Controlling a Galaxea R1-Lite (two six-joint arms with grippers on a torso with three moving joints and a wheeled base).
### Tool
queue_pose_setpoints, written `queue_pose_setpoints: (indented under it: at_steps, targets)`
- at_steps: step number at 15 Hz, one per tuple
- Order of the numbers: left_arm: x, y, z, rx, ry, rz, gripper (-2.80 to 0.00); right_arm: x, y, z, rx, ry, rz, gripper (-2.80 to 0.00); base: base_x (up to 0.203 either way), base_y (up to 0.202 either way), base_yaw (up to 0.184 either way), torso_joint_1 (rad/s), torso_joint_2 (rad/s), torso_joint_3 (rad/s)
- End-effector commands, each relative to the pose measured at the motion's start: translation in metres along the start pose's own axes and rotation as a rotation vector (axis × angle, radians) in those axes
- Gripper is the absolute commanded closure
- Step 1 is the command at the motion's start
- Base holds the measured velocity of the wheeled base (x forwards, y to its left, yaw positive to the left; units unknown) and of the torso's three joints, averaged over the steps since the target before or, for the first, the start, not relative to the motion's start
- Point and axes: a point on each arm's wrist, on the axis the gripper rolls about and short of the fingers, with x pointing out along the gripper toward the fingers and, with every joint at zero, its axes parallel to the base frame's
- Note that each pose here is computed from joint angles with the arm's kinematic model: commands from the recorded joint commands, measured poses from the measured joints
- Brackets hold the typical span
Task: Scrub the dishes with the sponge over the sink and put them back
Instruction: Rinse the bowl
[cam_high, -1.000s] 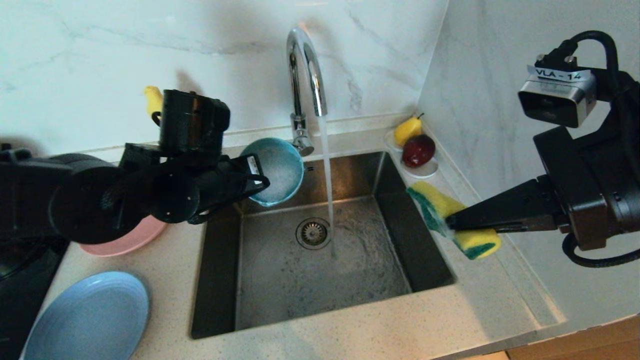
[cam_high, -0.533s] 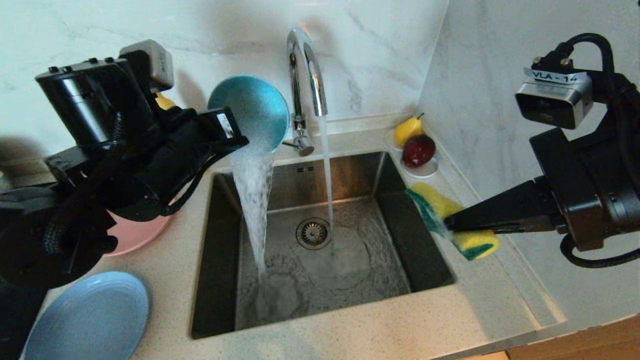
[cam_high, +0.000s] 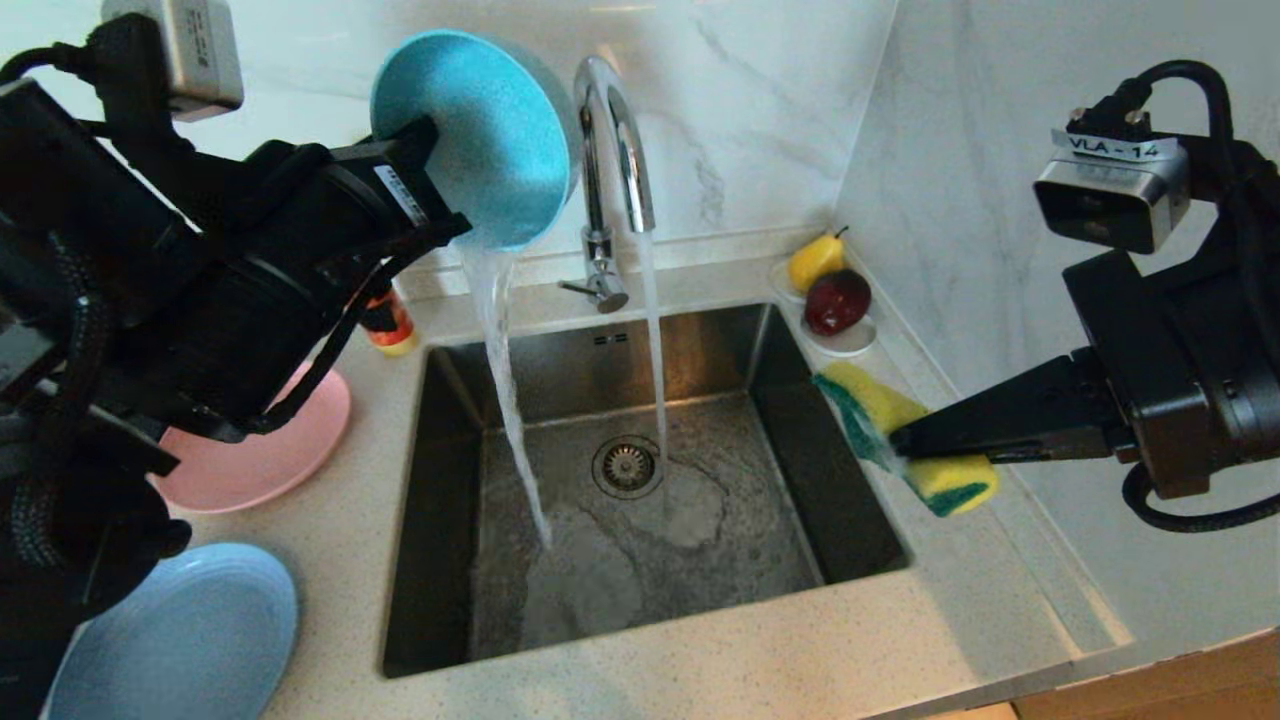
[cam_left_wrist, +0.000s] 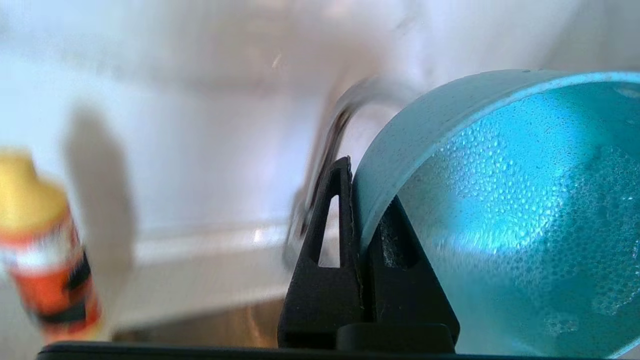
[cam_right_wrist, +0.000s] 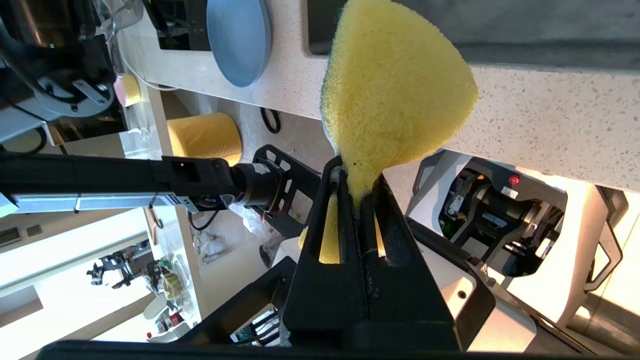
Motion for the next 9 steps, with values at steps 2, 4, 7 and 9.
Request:
queue_pose_setpoints:
  at_steps: [2, 4, 7, 9]
  targets:
    - [-0.010, 0.001, 0.005, 0.066, -0.082, -0.048, 0.00, 0.003, -0.002, -0.001, 0.010, 0.016, -0.009, 0.00, 0.000, 0.000, 0.000, 0.000, 0.00, 0.000]
    - [-0.017, 0.002, 0.007, 0.095, -0.141, -0.073, 0.00, 0.005, -0.002, 0.000, 0.012, 0.019, -0.012, 0.00, 0.000, 0.000, 0.000, 0.000, 0.00, 0.000]
    - [-0.030, 0.005, 0.018, 0.111, -0.175, -0.102, 0.00, 0.007, -0.002, 0.001, 0.012, 0.022, -0.012, 0.00, 0.000, 0.000, 0.000, 0.000, 0.00, 0.000]
    - [-0.033, 0.006, 0.025, 0.126, -0.191, -0.107, 0.00, 0.006, -0.002, 0.000, 0.013, 0.023, -0.013, 0.00, 0.000, 0.000, 0.000, 0.000, 0.00, 0.000]
